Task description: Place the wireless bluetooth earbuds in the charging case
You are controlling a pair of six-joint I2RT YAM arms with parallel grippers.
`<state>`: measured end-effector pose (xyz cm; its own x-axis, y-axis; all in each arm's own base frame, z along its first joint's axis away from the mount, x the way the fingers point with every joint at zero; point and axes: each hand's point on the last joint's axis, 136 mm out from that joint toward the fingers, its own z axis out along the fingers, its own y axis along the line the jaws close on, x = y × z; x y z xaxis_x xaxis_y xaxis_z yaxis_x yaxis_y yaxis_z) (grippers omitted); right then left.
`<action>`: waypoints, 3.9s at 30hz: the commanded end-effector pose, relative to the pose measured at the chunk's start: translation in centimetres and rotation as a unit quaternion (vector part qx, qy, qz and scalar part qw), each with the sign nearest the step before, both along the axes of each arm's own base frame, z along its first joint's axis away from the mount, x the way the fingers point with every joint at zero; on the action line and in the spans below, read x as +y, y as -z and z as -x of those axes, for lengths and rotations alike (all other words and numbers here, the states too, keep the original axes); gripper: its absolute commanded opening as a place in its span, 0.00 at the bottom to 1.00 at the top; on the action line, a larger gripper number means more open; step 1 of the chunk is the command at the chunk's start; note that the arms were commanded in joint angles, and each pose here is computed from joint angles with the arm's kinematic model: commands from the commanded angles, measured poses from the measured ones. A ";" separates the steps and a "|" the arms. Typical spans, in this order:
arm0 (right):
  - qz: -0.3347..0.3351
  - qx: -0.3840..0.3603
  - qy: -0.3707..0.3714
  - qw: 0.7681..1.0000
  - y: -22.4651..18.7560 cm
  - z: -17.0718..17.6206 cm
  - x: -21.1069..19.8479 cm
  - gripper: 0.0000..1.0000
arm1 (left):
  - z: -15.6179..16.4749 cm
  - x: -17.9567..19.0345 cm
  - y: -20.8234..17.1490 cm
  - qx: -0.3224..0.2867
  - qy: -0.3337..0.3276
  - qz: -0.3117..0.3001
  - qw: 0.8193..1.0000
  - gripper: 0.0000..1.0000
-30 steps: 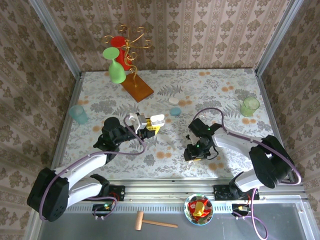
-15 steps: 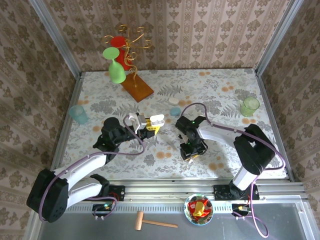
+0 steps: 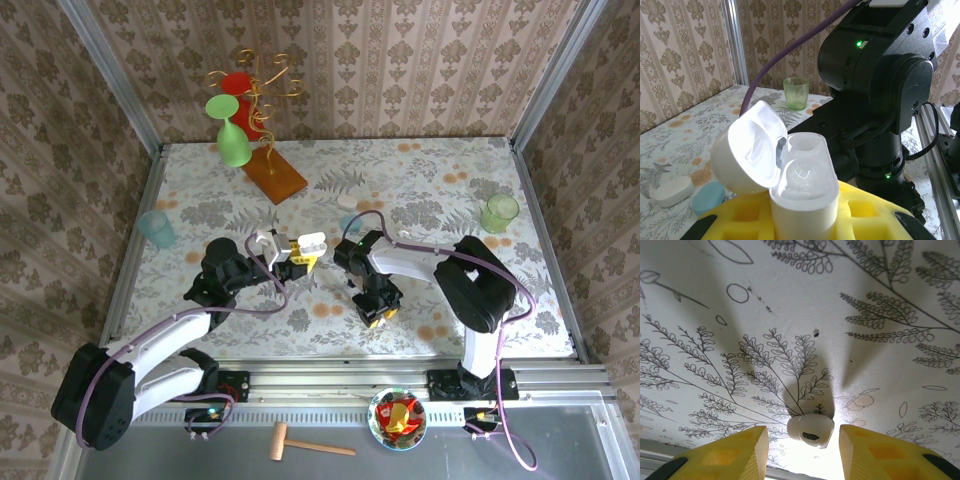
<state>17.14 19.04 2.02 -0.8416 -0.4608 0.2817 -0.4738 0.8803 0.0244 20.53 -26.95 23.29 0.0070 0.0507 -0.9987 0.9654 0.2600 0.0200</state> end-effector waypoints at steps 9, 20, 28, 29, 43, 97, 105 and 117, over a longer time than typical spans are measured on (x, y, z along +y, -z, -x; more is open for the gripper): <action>0.028 0.020 -0.024 0.999 0.5 0.3 -0.6 0.39 | -0.2 0.2 -0.2 -0.012 -0.004 0.002 1.000 0.06; 0.034 0.009 -0.023 0.999 1.2 -0.2 -0.8 0.34 | -0.2 0.2 -0.2 -0.010 -0.003 0.003 1.000 0.06; 0.023 -0.014 -0.017 0.999 0.5 -0.9 -0.4 0.29 | -0.2 0.2 -0.1 -0.010 -0.003 0.002 1.000 0.06; 0.021 -0.020 -0.016 0.999 0.3 -1.0 -0.4 0.29 | -0.2 0.2 -0.1 -0.010 -0.003 0.002 1.000 0.06; -0.085 -0.268 0.018 0.960 -8.9 -6.7 0.4 0.26 | -0.7 -0.7 -0.4 -0.006 0.013 0.016 1.000 0.06; -0.422 -0.449 -0.003 0.788 -24.6 -11.8 11.4 0.24 | -3.1 -1.4 -0.6 0.024 -0.023 0.038 0.999 0.05; -0.419 -0.442 -0.004 0.793 -23.8 -11.8 11.5 0.24 | -3.4 -1.3 -1.0 0.027 -0.031 0.044 0.998 0.05; -0.420 -0.435 -0.006 0.796 -23.2 -11.9 12.0 0.24 | -3.3 -1.2 -1.1 0.025 -0.032 0.045 0.998 0.05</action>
